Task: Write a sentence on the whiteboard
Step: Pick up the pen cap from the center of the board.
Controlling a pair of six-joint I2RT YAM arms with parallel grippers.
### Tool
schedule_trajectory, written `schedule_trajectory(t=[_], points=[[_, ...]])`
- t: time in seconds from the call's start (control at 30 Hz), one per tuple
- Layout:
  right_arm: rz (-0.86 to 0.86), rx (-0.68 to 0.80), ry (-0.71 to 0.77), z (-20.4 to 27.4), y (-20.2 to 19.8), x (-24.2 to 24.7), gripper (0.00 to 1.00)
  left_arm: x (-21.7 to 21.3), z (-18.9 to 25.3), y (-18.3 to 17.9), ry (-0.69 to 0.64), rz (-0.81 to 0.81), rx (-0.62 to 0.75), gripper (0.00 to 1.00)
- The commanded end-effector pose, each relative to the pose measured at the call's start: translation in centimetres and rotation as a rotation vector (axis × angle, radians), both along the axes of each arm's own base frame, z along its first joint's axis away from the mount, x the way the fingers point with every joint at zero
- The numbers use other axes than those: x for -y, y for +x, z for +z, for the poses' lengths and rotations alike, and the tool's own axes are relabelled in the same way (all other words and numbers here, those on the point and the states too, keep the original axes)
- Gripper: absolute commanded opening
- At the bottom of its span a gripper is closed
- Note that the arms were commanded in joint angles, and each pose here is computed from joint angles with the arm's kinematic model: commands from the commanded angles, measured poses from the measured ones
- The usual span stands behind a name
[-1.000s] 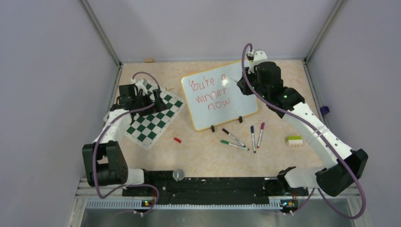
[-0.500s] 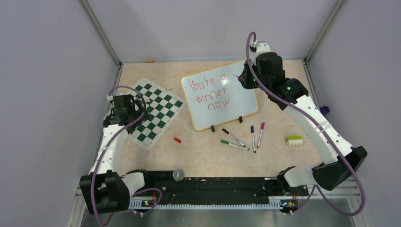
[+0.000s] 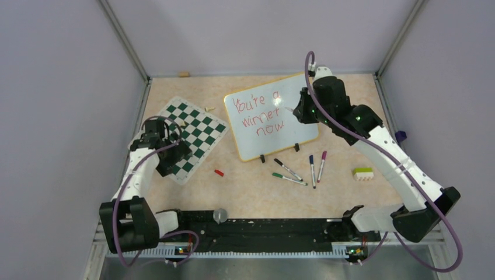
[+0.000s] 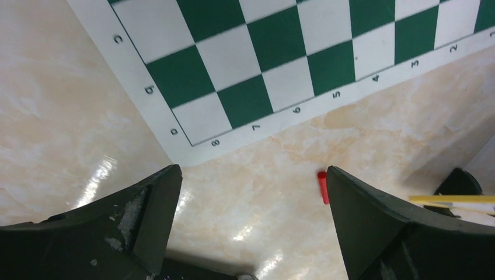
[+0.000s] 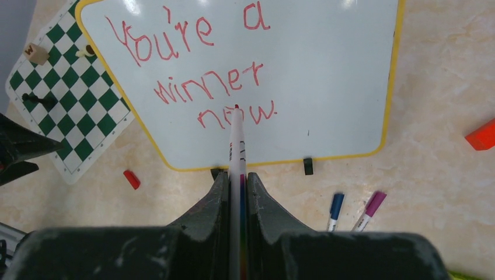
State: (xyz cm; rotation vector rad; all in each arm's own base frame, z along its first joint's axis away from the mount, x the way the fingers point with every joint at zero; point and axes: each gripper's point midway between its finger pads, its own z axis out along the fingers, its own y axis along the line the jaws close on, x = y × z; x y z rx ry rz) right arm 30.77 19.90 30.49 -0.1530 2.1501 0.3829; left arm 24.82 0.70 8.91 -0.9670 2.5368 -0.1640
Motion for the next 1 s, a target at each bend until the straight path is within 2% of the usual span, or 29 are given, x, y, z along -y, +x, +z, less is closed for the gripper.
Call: schedule_trajectory(t=[0.0,0.1,0.3,0.53,0.7,0.83,0.97], points=[[-0.019,0.05,0.056,1.9,-1.2,0.7,0.0,3.4,1.6,-0.3,-0.196,0.001,-0.015,0.99],[-0.006,0.048,0.048,1.5,-1.5,0.8,0.0,5.5,1.9,-0.8,-0.3,0.023,-0.017,0.95],[0.034,0.051,0.065,1.7,-2.5,0.7,0.0,8.4,2.7,-1.5,-0.24,0.058,0.031,0.85],[0.055,0.072,0.06,1.7,-3.8,1.5,0.0,10.9,-0.1,-2.8,-0.117,0.132,-0.106,0.8],[0.068,0.076,0.071,1.6,-4.6,1.8,0.0,12.6,-1.6,-2.5,-0.123,0.217,-0.168,0.75],[0.066,0.076,0.069,1.5,-5.1,2.2,0.0,14.1,-2.8,-1.7,-0.16,0.284,-0.16,0.71],[0.071,0.08,0.06,1.7,-5.6,2.6,0.0,14.4,-3.6,-0.9,-0.105,0.327,-0.178,0.68]])
